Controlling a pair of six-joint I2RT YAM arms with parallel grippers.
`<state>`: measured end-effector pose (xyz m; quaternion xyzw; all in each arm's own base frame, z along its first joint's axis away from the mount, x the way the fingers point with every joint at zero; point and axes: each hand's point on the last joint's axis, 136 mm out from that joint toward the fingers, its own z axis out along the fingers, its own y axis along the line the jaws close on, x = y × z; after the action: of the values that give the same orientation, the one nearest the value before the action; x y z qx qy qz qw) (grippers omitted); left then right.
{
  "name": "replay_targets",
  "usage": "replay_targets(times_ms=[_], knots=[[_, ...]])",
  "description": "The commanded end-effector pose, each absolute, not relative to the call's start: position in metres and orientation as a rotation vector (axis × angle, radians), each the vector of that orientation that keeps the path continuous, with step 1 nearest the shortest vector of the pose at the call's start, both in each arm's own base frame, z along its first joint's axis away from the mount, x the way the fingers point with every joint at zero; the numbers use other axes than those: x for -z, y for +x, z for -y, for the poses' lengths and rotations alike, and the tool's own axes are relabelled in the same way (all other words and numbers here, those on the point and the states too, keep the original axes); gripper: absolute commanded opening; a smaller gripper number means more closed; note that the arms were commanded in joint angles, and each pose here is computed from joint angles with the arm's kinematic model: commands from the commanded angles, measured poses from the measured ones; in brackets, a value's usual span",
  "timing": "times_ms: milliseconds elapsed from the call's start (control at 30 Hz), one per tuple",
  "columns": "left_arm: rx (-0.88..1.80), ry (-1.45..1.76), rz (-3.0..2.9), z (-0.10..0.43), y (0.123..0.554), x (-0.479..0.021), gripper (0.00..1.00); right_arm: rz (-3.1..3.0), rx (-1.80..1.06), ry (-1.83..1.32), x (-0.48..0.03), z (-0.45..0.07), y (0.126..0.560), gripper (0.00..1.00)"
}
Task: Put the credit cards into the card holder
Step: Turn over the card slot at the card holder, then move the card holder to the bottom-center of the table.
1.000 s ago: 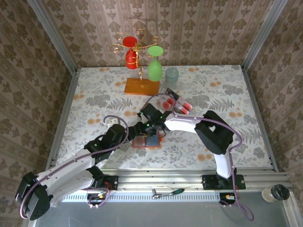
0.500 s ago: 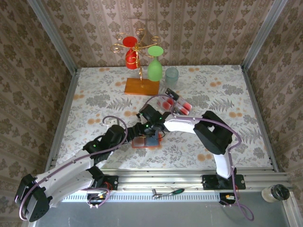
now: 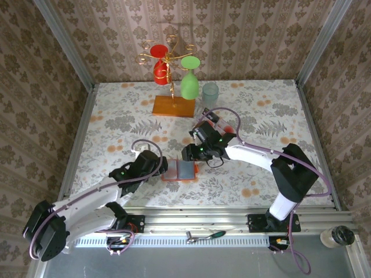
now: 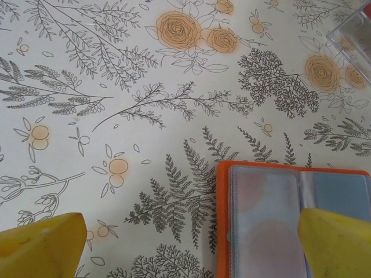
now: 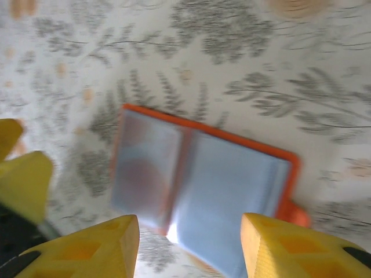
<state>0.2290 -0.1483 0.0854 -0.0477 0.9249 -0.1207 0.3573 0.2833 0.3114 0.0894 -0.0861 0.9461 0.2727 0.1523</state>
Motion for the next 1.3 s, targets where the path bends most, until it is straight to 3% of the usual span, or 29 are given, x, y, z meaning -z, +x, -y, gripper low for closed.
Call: replay_targets(times_ms=[0, 167, 300, 467, 567, 867, 933, 1133, 1267], knots=[[0.339, -0.101, -2.362, 0.16, 0.241, -0.097, 0.96, -2.787, -0.453, -0.347, -0.062, -0.27, 0.276, 0.52], [0.329, -0.076, -2.388, 0.169, 0.245, -0.091, 0.96, -2.832, -0.403, -0.389, -0.04, -0.268, 0.273, 0.52], [0.315, -0.048, -2.405, 0.177, 0.247, -0.088, 0.97, -2.863, -0.4, -0.409, -0.026, -0.269, 0.27, 0.44], [0.308, -0.031, -2.424, 0.183, 0.247, -0.08, 0.98, -2.871, -0.387, -0.405, -0.021, -0.261, 0.268, 0.1], [0.307, -0.022, -2.43, 0.187, 0.245, -0.077, 0.98, -2.865, -0.382, -0.404, -0.025, -0.254, 0.266, 0.0], [0.311, -0.001, -2.428, 0.194, 0.244, -0.077, 1.0, -2.88, -0.338, -0.346, -0.023, -0.214, 0.256, 0.0], [0.318, -0.001, -2.424, 0.195, 0.245, -0.078, 1.0, -2.88, -0.337, -0.326, -0.024, -0.207, 0.254, 0.03], [0.311, 0.02, -2.425, 0.197, 0.246, -0.079, 1.0, -2.829, -0.419, -0.25, -0.047, -0.201, 0.26, 0.4], [0.31, 0.024, -2.416, 0.197, 0.247, -0.084, 1.0, -2.748, -0.464, -0.217, -0.082, -0.197, 0.272, 0.54]])
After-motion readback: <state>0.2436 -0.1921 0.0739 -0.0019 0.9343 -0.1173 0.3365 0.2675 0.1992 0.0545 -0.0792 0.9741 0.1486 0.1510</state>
